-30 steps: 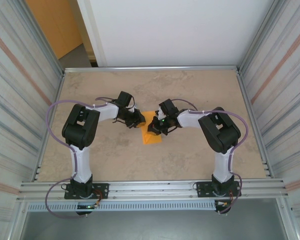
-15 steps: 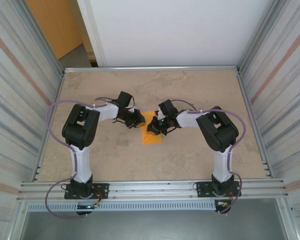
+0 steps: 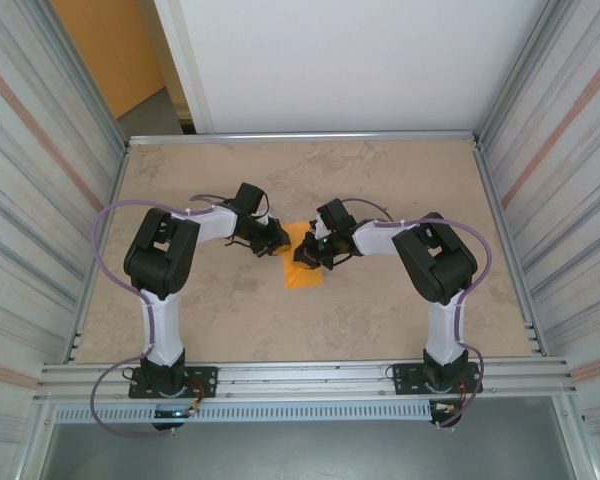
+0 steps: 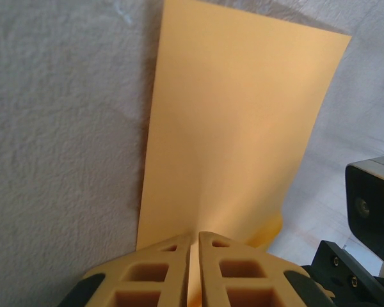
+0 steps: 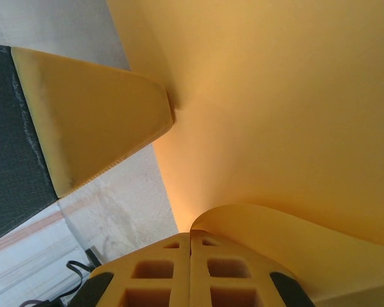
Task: Fold a paper plane with a square sheet of paper (pick it up from the middle)
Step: Fold the triangle a second time at the center of the table.
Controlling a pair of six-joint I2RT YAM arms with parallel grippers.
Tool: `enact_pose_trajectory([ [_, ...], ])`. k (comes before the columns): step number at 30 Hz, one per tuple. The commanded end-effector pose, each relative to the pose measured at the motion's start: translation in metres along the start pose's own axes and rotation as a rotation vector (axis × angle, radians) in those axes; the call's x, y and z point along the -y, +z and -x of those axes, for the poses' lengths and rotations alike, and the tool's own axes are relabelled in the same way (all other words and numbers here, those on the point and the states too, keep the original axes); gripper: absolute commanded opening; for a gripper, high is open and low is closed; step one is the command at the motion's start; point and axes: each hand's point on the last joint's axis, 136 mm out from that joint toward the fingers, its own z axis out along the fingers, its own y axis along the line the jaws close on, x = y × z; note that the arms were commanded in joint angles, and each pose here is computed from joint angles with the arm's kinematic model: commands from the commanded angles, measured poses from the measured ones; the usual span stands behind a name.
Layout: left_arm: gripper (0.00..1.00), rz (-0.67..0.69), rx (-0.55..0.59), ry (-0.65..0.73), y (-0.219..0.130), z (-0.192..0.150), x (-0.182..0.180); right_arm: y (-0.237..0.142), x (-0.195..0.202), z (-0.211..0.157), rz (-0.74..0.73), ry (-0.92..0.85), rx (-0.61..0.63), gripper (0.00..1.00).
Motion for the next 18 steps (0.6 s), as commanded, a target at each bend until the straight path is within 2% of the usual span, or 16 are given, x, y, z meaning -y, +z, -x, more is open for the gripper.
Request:
enact_pose_trajectory([
  [1, 0.14, 0.100, -0.054, -0.057, 0.0083, -0.0161, -0.0341, 0.0032, -0.0037, 0.0080, 0.012, 0.015, 0.008, 0.00],
  [18, 0.14, 0.100, -0.054, -0.058, 0.0075, -0.0168, -0.0340, 0.0054, 0.0003, 0.0115, 0.012, 0.030, 0.015, 0.01],
])
